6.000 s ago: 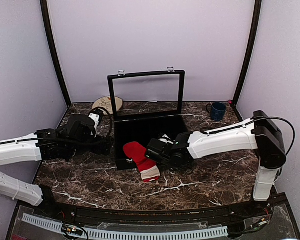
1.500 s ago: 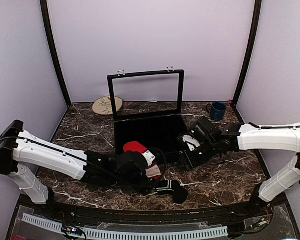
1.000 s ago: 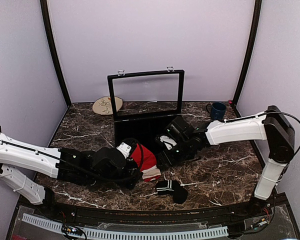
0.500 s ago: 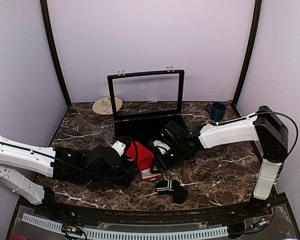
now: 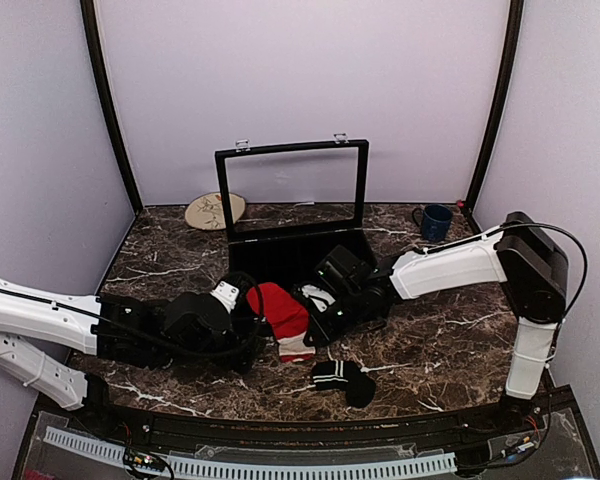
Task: Roll the socks
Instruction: Pick up the sock from the storage box, then place the sock at the corner of the board.
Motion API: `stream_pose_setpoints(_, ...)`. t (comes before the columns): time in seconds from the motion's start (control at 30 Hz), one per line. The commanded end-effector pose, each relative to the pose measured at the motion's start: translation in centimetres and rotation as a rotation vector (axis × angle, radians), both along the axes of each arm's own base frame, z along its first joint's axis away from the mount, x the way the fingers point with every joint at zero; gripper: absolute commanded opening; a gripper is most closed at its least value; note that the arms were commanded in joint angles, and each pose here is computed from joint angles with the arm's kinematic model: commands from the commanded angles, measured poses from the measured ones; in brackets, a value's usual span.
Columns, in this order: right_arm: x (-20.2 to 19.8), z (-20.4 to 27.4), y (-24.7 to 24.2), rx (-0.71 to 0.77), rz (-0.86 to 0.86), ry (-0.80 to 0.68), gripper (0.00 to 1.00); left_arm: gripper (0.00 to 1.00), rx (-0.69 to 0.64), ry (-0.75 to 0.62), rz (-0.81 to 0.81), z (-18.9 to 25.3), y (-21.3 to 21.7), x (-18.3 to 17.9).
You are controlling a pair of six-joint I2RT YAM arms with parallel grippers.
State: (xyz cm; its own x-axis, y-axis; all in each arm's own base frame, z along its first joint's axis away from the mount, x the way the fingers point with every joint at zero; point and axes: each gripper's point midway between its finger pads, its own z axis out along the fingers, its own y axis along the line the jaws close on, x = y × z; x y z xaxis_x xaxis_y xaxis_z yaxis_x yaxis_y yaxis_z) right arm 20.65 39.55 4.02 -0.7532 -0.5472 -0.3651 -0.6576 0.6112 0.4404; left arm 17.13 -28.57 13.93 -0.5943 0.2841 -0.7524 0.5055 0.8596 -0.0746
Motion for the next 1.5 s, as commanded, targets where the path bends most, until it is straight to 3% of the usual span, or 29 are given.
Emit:
stream_pose_setpoints(0.0,0.1,2.2,2.0,0.059,0.04,-0.028,0.0,0.93,-0.004,-0.018,0.048,0.4,1.5,0.6)
stream_pose_setpoints(0.33,-1.5,8.0,4.8,0.132,0.098,-0.08,0.0,0.93,-0.032,-0.07,0.188,2.6,5.0,2.2)
stream_pose_setpoints(0.9,-3.6,19.2,12.2,0.274,0.219,-0.153,0.0,0.93,-0.028,-0.191,0.586,8.0,13.4,3.5)
stream_pose_setpoints(1.47,-9.0,23.2,16.2,0.39,0.362,-0.1,0.0,0.93,-0.172,-0.346,0.82,14.2,20.2,3.0)
